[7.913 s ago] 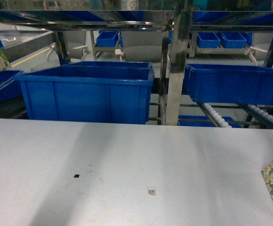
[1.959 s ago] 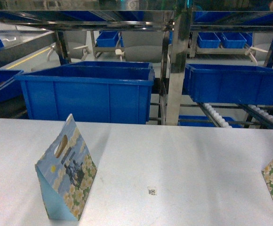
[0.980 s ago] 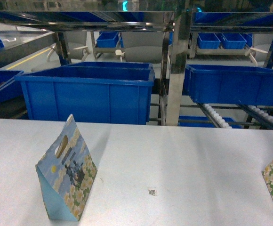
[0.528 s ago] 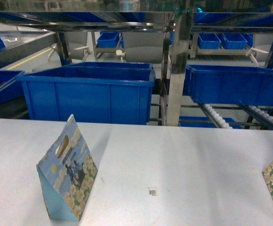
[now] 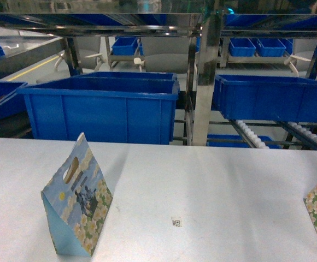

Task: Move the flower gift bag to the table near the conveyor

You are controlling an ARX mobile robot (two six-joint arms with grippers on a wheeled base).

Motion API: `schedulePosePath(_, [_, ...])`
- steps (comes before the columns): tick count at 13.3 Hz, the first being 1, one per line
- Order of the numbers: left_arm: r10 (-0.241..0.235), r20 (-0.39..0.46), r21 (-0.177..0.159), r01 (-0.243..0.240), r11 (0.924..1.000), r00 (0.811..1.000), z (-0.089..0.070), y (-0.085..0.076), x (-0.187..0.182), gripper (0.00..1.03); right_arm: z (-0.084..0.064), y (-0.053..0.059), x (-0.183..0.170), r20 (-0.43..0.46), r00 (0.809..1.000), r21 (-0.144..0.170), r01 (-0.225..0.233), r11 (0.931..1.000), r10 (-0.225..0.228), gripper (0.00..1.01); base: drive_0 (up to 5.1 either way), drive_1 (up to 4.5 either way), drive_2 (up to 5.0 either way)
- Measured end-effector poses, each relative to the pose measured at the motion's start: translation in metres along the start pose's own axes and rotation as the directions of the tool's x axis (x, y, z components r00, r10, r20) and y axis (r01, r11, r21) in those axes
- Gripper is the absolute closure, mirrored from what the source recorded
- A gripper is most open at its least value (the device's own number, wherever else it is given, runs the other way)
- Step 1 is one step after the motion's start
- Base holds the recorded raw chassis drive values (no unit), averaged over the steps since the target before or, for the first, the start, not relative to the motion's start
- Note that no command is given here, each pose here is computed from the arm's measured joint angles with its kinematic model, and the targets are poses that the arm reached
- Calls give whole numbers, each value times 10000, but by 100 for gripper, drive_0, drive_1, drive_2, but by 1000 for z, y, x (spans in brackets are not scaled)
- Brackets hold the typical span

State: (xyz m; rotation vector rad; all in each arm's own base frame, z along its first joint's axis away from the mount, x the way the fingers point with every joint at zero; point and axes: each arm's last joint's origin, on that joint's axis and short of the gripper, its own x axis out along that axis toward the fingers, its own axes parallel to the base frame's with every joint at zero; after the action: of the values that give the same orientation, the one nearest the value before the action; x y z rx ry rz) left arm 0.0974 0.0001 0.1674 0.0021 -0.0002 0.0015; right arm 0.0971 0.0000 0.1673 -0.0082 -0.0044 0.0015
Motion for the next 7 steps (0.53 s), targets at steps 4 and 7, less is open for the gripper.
schedulePosePath(4, [0,0,-8,0,10000,10000,0,0,0,101,0,0,0,4,10000,-4,0,10000,0,96,0,0,0])
schedulePosePath(7, [0,4,-15,0,10000,10000,0,0,0,89,0,0,0,0,10000,-4,-4,10000,4,85,0,0,0])
